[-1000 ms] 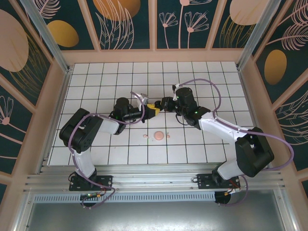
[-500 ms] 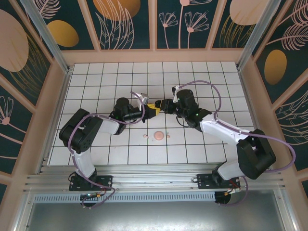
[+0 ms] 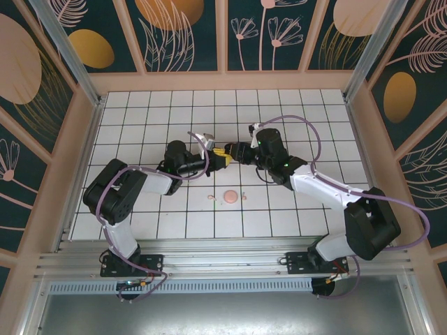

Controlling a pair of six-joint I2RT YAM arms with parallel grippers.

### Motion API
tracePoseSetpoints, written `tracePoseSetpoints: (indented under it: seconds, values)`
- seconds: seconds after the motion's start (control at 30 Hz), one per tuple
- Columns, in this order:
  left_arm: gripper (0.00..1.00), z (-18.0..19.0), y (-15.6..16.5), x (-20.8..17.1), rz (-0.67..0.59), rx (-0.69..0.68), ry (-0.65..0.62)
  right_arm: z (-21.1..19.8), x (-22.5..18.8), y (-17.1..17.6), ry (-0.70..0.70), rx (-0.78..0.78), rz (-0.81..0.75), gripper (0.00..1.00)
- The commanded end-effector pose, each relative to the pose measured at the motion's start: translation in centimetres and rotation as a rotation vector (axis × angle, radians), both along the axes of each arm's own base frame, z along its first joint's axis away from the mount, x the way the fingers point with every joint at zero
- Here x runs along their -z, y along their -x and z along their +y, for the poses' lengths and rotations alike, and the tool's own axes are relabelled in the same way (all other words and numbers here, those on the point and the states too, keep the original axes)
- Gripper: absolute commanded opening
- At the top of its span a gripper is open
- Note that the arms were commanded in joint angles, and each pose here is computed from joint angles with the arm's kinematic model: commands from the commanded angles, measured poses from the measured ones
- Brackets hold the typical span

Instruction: Insert the wireless bluetooth earbuds into the charging case

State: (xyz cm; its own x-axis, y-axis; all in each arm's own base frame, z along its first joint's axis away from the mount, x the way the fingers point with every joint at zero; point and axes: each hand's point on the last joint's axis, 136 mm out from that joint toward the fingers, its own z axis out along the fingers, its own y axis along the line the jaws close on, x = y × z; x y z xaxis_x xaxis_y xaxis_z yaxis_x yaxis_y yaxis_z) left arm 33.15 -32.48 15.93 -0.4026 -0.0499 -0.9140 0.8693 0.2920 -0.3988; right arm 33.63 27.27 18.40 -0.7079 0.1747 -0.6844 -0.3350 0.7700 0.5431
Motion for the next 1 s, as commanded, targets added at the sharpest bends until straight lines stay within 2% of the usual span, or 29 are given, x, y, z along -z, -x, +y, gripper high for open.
tracePoseSetpoints:
  seconds: [0.0,0.17,0.37,0.6,0.73,0.8,0.97]
  values:
    - [0.06,-0.1,0.3,-2.0,-0.085,0.015,0.024,-0.6,-3.6,0.0,-0.043,0.005,-0.065,0.44]
    - [0.06,-0.1,0.4,-1.7,-0.085,0.017,0.014,-1.5,-5.7,0.5,-0.121,-0.022,-0.078,0.48]
    - [0.06,0.1,0.5,-1.4,-0.086,0.007,0.002,-2.6,-5.8,0.8,-0.167,-0.04,-0.014,0.49]
    - [0.06,1.9,-0.3,-0.8,-0.052,-0.061,-0.017,-3.7,-2.2,-0.2,-0.026,0.006,0.168,0.47]
    - [0.06,4.4,-1.1,0.3,-0.01,-0.146,-0.034,-3.3,-0.4,-1.2,0.033,0.017,0.271,0.46]
    - [0.06,5.7,-1.3,-0.4,-0.011,-0.183,-0.027,-2.8,0.5,-1.8,0.062,0.012,0.32,0.46]
    - [0.06,8.8,-2.3,0.5,0.044,-0.307,-0.073,-1.2,3.2,-3.4,0.195,-0.015,0.421,0.45]
